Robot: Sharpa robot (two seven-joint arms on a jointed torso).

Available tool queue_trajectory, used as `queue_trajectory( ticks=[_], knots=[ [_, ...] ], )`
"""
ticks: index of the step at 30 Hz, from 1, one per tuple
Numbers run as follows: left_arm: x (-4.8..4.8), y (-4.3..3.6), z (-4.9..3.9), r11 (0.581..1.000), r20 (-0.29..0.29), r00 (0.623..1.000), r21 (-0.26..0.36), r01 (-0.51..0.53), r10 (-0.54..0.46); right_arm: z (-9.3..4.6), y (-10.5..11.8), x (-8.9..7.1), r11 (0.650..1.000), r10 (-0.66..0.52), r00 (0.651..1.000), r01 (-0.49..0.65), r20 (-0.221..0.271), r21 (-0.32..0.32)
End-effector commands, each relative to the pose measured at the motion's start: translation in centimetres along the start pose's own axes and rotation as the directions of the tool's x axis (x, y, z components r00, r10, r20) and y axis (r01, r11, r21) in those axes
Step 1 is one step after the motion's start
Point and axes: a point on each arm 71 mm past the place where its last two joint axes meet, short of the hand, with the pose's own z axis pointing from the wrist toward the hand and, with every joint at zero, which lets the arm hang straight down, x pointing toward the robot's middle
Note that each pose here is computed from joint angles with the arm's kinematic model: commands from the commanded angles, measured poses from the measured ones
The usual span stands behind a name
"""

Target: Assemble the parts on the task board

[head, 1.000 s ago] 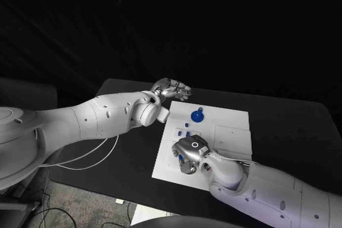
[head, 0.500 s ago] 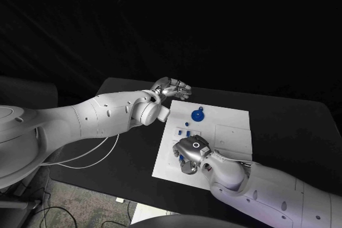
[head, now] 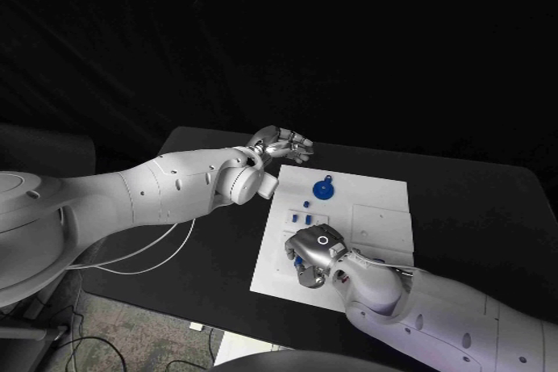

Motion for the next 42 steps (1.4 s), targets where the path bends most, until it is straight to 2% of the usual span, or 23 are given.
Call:
queue_trajectory(
  ticks=[1,11,19,29,34,38,41,42],
  knots=[
    [0.19,-0.18,0.05,1.000,-0.015,1.000,0.010,-0.001,0.002,0.0,0.0,0.4,1.000,0.004,1.000,-0.005,-0.019,-0.003],
    [0.15,-0.17,0.03,1.000,-0.014,1.000,0.009,-0.002,0.002,0.1,-0.3,0.6,0.996,0.085,0.996,-0.085,-0.025,-0.004],
    [0.07,-0.16,0.00,1.000,-0.012,1.000,0.009,-0.002,0.002,-0.1,-0.6,0.5,0.992,0.124,0.992,-0.124,-0.007,-0.003],
    [-0.01,-0.13,-0.03,1.000,-0.011,1.000,0.007,-0.003,0.003,-0.6,-0.8,0.1,0.988,0.152,0.988,-0.152,0.037,-0.003],
    [-0.16,-0.10,-0.03,1.000,-0.009,1.000,0.007,-0.004,0.004,-1.3,-1.1,-0.7,0.979,0.205,0.974,-0.204,0.095,-0.013],
    [-0.39,-0.05,-0.06,1.000,-0.009,1.000,0.009,-0.004,0.004,-2.0,-2.4,-2.4,0.953,0.298,0.941,-0.302,0.159,-0.003],
    [-0.84,0.04,-0.13,1.000,0.001,1.000,0.008,-0.007,0.007,-2.8,-4.5,-4.2,0.911,0.401,0.895,-0.413,0.195,0.022],
    [-0.98,0.07,-0.14,1.000,0.004,1.000,0.009,-0.008,0.008,-3.1,-5.4,-4.8,0.886,0.450,0.871,-0.464,0.197,0.027]
  ],
)
